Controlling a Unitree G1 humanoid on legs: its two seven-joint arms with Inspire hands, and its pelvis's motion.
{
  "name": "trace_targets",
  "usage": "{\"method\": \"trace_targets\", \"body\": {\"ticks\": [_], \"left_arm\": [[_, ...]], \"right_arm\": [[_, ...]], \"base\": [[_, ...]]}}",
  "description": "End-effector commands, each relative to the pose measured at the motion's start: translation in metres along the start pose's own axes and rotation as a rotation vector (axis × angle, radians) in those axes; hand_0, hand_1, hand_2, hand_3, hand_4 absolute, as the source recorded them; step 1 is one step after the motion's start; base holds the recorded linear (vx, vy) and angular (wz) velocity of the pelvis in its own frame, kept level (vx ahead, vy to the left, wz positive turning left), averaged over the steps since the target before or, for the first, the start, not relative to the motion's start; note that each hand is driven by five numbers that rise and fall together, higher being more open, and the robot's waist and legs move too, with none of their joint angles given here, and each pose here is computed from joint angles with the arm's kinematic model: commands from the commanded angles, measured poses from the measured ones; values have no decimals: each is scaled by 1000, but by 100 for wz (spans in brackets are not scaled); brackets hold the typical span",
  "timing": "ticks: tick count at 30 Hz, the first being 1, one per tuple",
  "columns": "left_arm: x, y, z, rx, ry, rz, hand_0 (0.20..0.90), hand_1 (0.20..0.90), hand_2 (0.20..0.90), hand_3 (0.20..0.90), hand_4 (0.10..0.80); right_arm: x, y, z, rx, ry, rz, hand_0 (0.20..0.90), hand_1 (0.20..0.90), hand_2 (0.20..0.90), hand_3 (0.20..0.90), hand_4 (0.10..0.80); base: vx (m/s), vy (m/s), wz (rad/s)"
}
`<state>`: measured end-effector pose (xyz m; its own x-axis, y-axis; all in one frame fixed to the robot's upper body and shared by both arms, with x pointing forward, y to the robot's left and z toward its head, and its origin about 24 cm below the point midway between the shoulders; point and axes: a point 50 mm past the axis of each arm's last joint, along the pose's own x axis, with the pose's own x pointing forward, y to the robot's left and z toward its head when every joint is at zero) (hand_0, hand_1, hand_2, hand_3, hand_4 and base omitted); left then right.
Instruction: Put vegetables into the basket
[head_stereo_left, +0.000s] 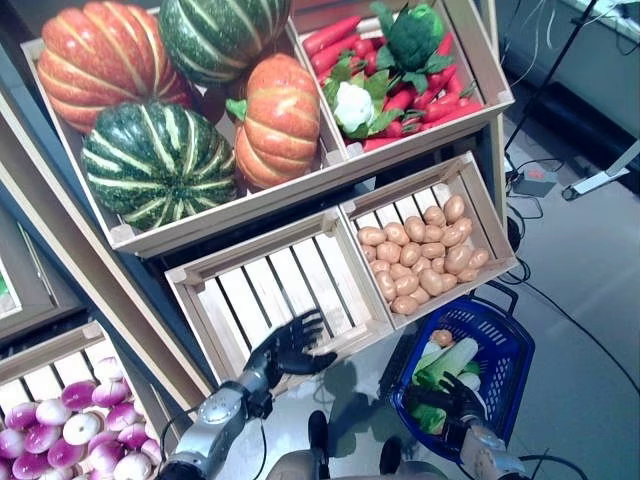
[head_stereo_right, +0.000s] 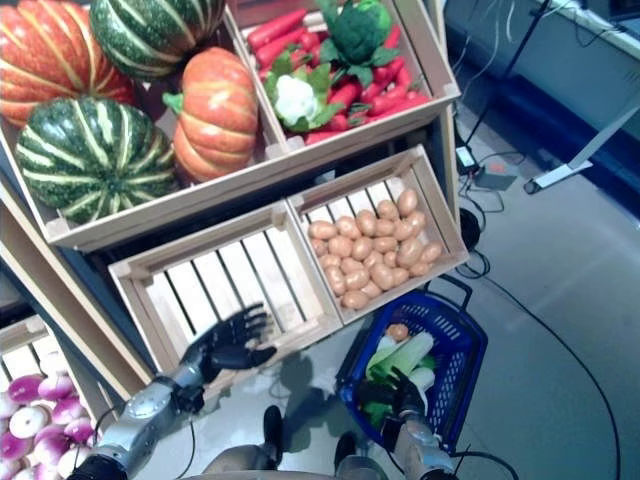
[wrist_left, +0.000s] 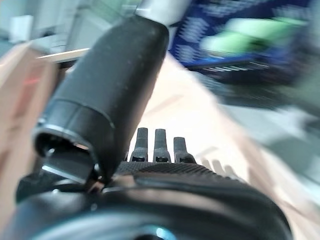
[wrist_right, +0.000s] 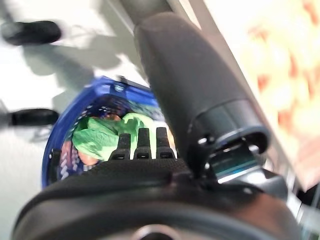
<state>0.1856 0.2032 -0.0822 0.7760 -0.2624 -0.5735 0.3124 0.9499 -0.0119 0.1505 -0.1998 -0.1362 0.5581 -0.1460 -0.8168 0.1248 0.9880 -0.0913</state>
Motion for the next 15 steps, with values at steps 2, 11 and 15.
{"method": "trace_targets", "body": {"ticks": [2,11,15], "left_arm": [[8,8,0,40,-22,79,900,900,900,900,800],[-5,6,-71,-8,322,236,900,900,900,900,800],[-16,0,-93,-31,434,252,900,900,900,900,800]], "right_arm": [[-4,-32,-33,-54,149,-45,900,900,900,900,800],[-8,-35,-57,20,217,-67,900,900,900,900,800],[-7,-29,-58,26,211,-44,900,900,900,900,800]], "base": [[65,33,-11],[72,8,-13],[58,-13,-1]]}}
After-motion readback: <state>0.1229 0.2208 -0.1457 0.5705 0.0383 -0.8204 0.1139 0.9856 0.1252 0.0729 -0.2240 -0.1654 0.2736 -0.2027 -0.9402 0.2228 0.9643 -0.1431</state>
